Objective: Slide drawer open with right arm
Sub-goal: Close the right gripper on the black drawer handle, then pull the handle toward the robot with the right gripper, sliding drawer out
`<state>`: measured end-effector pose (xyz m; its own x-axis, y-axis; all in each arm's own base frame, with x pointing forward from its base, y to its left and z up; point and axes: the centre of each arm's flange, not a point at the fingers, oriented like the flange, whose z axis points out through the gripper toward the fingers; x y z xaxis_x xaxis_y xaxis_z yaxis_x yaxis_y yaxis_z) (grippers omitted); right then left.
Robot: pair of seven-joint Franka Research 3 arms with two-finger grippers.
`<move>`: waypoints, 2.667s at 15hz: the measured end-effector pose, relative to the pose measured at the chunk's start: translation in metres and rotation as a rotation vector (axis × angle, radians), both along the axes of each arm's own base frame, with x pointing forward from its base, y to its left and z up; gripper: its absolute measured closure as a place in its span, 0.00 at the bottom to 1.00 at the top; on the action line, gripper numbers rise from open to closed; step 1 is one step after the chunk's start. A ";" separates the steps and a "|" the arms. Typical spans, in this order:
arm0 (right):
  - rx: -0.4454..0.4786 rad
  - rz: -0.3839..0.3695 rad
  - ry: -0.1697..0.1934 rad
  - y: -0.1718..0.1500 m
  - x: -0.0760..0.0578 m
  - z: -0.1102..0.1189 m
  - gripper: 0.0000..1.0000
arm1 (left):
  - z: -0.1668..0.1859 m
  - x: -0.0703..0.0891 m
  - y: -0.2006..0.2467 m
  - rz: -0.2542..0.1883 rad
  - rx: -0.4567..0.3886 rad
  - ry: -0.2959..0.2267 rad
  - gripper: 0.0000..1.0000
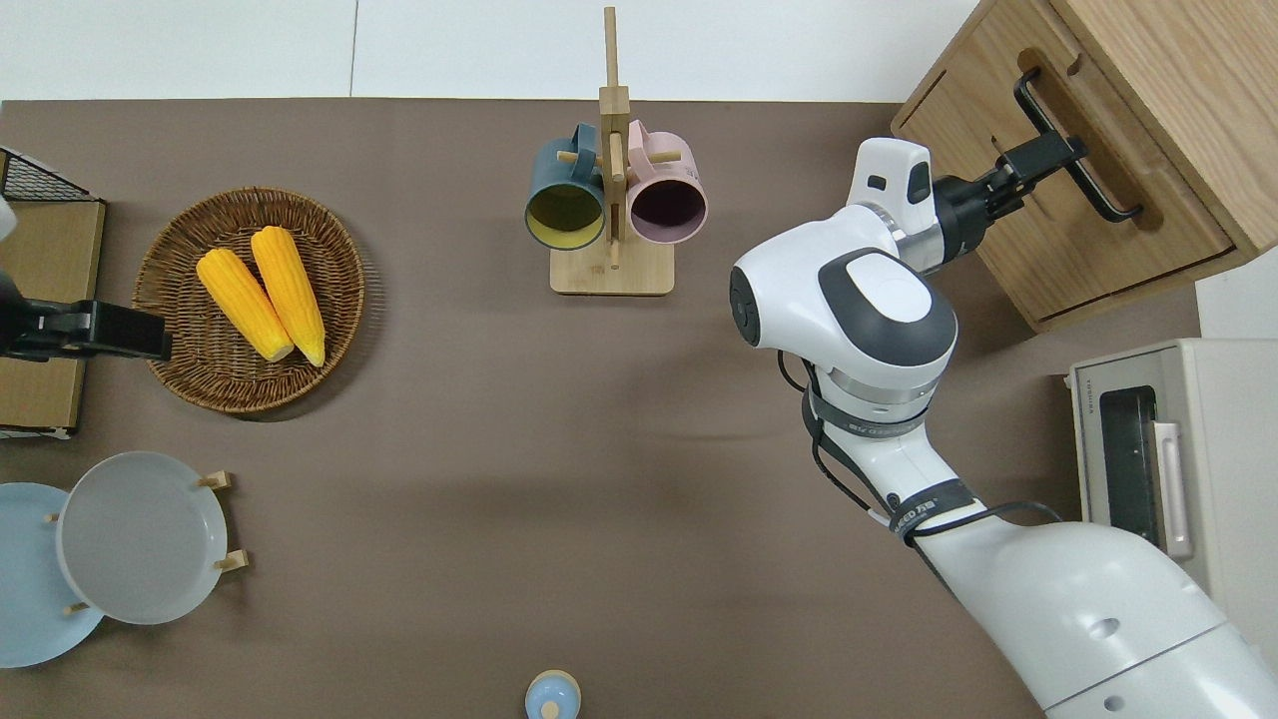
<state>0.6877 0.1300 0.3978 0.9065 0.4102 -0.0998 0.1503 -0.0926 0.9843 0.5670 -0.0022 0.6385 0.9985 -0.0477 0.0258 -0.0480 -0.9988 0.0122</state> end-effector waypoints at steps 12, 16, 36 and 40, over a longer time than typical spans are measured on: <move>-0.124 0.064 -0.032 -0.002 0.009 -0.013 0.02 | 0.000 0.000 0.000 0.000 0.000 0.000 0.00; -0.112 0.047 -0.078 -0.011 0.011 -0.014 0.02 | 0.000 0.000 0.000 0.000 0.000 0.000 0.00; -0.116 0.027 -0.124 -0.019 0.013 -0.010 0.82 | 0.000 0.000 0.000 0.000 0.000 0.000 0.00; -0.123 0.021 -0.125 -0.010 0.009 -0.011 0.82 | 0.000 0.000 0.000 0.000 0.000 0.000 0.01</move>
